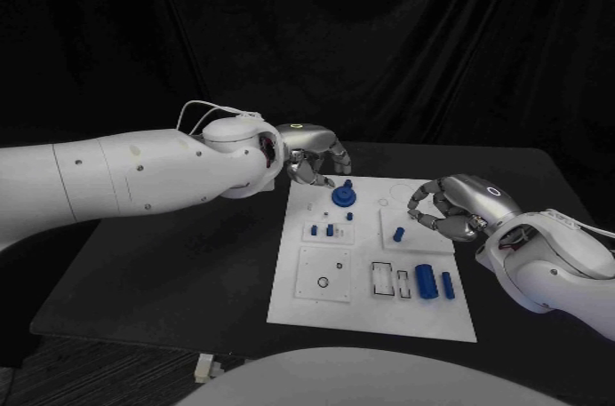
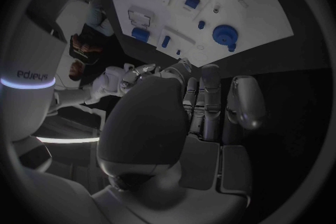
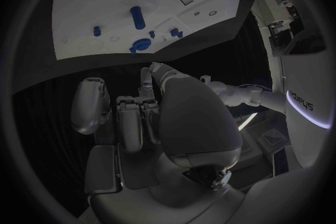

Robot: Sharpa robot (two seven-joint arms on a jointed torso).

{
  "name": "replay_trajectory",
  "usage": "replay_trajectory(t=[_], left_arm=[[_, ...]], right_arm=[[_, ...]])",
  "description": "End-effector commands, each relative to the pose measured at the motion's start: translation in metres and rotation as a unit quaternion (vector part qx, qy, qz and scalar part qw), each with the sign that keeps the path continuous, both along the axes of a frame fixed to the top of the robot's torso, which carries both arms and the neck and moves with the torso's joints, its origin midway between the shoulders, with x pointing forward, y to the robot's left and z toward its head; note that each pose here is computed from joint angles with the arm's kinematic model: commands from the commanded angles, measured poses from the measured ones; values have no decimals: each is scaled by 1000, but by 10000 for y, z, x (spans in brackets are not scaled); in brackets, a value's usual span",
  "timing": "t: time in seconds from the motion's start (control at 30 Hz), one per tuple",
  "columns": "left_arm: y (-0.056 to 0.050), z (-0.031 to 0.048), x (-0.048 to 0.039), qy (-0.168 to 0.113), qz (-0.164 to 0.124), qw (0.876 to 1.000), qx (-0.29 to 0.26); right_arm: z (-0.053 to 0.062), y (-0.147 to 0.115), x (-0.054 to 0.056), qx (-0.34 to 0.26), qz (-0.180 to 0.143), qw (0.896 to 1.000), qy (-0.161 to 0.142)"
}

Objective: Assemble the parts on the task board

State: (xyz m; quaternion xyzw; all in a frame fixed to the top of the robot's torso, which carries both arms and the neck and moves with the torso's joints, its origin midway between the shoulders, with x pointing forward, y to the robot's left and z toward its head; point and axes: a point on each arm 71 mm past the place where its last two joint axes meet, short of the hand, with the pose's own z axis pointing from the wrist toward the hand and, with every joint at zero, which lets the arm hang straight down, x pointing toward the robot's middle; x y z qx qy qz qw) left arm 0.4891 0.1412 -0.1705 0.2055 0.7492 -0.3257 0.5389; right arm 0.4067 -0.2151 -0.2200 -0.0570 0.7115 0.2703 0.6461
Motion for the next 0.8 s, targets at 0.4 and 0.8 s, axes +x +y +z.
replay_trajectory(t=[0.4,0.8], left_arm=[[-315,-455,-73,-166,-160,968,95],[-491,-629,-40,-162,-162,968,100]], right_arm=[[99,25,-47,28,18,999,-38],[85,46,-45,25,21,999,-32]])
